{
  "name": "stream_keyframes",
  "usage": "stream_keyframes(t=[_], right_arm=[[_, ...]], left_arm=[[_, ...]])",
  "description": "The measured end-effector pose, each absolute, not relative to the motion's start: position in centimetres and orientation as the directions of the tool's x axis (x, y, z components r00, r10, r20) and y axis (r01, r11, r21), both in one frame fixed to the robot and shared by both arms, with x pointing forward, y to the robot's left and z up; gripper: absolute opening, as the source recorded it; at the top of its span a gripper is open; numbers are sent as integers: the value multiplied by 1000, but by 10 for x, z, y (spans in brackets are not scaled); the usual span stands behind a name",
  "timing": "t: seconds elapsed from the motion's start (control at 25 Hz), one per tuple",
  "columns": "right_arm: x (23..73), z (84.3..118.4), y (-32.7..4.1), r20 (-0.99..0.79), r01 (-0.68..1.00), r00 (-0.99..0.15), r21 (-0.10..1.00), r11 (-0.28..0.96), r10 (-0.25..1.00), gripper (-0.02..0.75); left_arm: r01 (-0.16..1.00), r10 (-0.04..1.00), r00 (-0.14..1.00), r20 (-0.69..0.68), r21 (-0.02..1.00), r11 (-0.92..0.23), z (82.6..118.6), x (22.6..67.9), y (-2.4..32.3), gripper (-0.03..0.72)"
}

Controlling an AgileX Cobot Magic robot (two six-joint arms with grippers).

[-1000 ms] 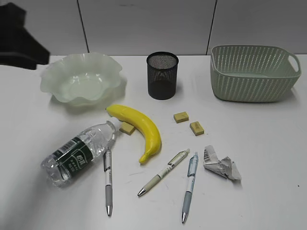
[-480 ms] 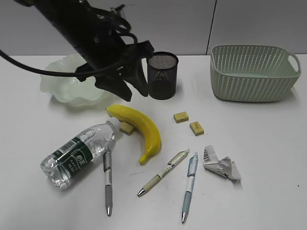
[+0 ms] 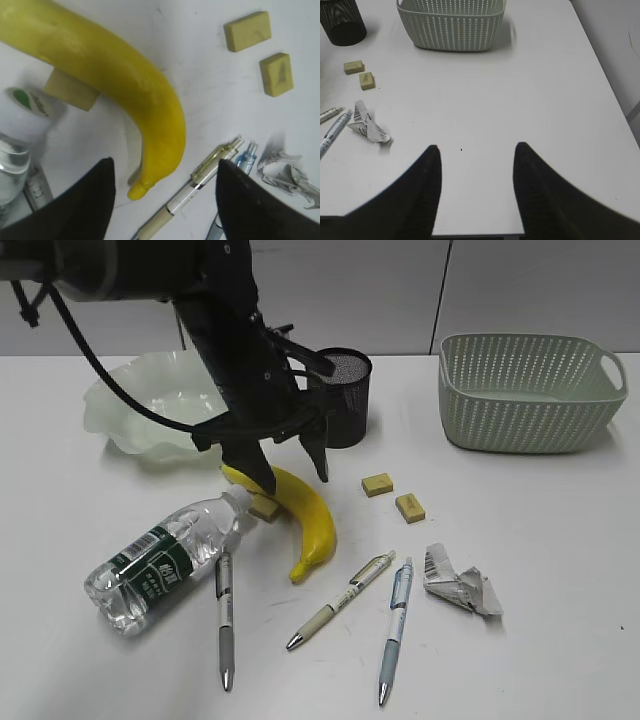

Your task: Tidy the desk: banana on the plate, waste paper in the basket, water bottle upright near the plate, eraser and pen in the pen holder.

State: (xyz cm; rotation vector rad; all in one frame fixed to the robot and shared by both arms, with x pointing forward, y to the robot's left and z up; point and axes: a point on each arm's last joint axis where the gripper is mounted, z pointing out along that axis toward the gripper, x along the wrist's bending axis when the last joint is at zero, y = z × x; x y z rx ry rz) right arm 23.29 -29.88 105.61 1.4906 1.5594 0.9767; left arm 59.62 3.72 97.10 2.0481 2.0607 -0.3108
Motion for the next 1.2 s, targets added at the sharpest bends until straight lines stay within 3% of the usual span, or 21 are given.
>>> stream_keyframes(t=[0.4, 0.72, 0.8, 0.88, 1.2], right_arm=[[233, 1056, -299, -15, 423, -36, 906, 28, 999, 382], [233, 1056, -299, -15, 423, -36, 906, 28, 999, 381], [233, 1056, -299, -15, 423, -36, 906, 28, 999, 381], [233, 1056, -299, -15, 423, -36, 906, 28, 999, 381], [233, 1056, -299, -15, 423, -36, 906, 28, 999, 381]], left_arm=[[985, 952, -120, -282, -152, 79, 926, 595, 27, 477], [979, 947, -150, -285, -179, 102, 902, 598, 22, 472], [978, 945, -156, -289, -182, 106, 900, 598, 21, 417], [977, 941, -161, -297, -181, 110, 900, 599, 20, 305], [976, 924, -154, -351, -199, 87, 916, 596, 16, 308]])
